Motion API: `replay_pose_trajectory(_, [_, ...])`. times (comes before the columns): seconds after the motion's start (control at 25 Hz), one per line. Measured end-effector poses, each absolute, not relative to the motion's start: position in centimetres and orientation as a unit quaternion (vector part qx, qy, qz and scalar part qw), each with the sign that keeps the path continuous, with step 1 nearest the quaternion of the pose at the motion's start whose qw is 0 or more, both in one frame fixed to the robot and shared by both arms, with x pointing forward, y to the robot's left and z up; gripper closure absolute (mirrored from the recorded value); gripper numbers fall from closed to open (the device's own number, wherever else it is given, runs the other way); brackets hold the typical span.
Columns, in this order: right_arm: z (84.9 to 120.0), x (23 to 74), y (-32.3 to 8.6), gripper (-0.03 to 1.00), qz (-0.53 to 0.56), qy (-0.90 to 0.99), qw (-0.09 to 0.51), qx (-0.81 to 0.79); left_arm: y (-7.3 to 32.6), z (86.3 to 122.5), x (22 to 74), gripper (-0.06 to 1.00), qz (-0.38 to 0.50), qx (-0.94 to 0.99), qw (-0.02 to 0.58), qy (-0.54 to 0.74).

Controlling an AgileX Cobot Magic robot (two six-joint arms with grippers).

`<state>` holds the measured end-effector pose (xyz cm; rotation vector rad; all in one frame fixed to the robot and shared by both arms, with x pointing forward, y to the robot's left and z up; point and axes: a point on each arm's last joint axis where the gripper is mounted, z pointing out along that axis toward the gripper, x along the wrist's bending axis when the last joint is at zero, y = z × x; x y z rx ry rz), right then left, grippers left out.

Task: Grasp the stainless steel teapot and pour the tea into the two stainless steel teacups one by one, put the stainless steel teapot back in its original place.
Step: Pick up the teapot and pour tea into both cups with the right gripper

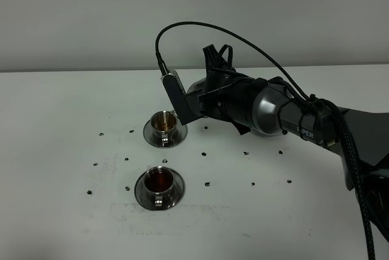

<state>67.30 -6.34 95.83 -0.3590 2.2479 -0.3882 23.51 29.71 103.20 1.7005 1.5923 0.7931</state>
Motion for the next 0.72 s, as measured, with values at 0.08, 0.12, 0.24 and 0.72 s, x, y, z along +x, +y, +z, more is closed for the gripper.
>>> replay_pose_trajectory(0.08, [95.84, 67.31, -6.34, 0.78, -0.155, 0.889, 0.405, -0.146, 29.71, 103.20, 23.51, 0.57, 0.304, 0.651, 0.334, 0.610])
replay_pose_trajectory(0.12, [95.85, 67.31, -6.34, 0.78, -0.157, 0.889, 0.405, -0.148, 29.71, 103.20, 23.51, 0.57, 0.304, 0.651, 0.334, 0.610])
replay_pose_trajectory(0.24, [95.89, 67.35, -6.35, 0.78, -0.160, 0.886, 0.406, -0.154, 29.71, 103.20, 23.51, 0.57, 0.304, 0.651, 0.334, 0.610])
replay_pose_trajectory(0.72, [96.07, 67.27, -5.85, 0.78, -0.165, 0.877, 0.417, -0.174, 29.71, 103.20, 23.51, 0.57, 0.304, 0.651, 0.334, 0.610])
